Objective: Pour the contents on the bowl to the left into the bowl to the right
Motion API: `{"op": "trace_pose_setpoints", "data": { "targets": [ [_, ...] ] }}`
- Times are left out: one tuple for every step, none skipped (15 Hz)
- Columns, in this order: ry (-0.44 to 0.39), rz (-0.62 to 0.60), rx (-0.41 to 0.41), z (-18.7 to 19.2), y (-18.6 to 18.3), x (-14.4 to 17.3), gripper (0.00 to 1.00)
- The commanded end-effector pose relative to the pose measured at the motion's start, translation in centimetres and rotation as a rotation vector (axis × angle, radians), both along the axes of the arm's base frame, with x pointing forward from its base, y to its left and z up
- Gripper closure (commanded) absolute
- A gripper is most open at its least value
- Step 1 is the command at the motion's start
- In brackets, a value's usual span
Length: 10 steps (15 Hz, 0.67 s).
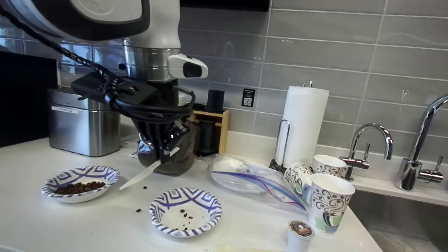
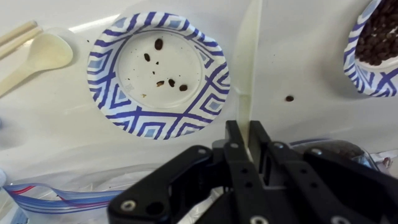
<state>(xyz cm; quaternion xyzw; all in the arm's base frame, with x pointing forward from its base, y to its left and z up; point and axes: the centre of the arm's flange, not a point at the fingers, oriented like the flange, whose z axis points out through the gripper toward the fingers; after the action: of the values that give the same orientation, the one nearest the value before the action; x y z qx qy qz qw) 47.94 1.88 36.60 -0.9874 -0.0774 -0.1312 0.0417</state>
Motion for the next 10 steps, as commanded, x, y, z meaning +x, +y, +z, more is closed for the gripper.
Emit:
{"op": "trace_pose_setpoints", "data": {
  "targets": [
    [0.030, 0.088, -0.009, -1.3, 1.4, 0.5, 0.97],
    [0.037, 0.113, -0.016, -1.8, 2.0, 0.5, 0.97],
    [0.044, 0.134, -0.019, -2.2, 2.6, 0.5, 0.97],
    [0.049, 0.151, -0.024, -2.9, 3.2, 0.4, 0.97],
    [0.057, 0.165, -0.029, -3.3, 3.6, 0.4, 0.97],
    [0.063, 0.177, -0.031, -3.8, 4.1, 0.3, 0.97],
    [0.071, 0.189, -0.033, -4.5, 4.7, 0.3, 0.97],
    [0.080, 0.200, -0.039, -5.1, 5.2, 0.2, 0.97],
    [0.092, 0.207, -0.041, -5.6, 5.7, 0.2, 0.97],
    [0.105, 0.217, -0.045, -6.3, 6.2, 0.3, 0.97]
  ]
}}
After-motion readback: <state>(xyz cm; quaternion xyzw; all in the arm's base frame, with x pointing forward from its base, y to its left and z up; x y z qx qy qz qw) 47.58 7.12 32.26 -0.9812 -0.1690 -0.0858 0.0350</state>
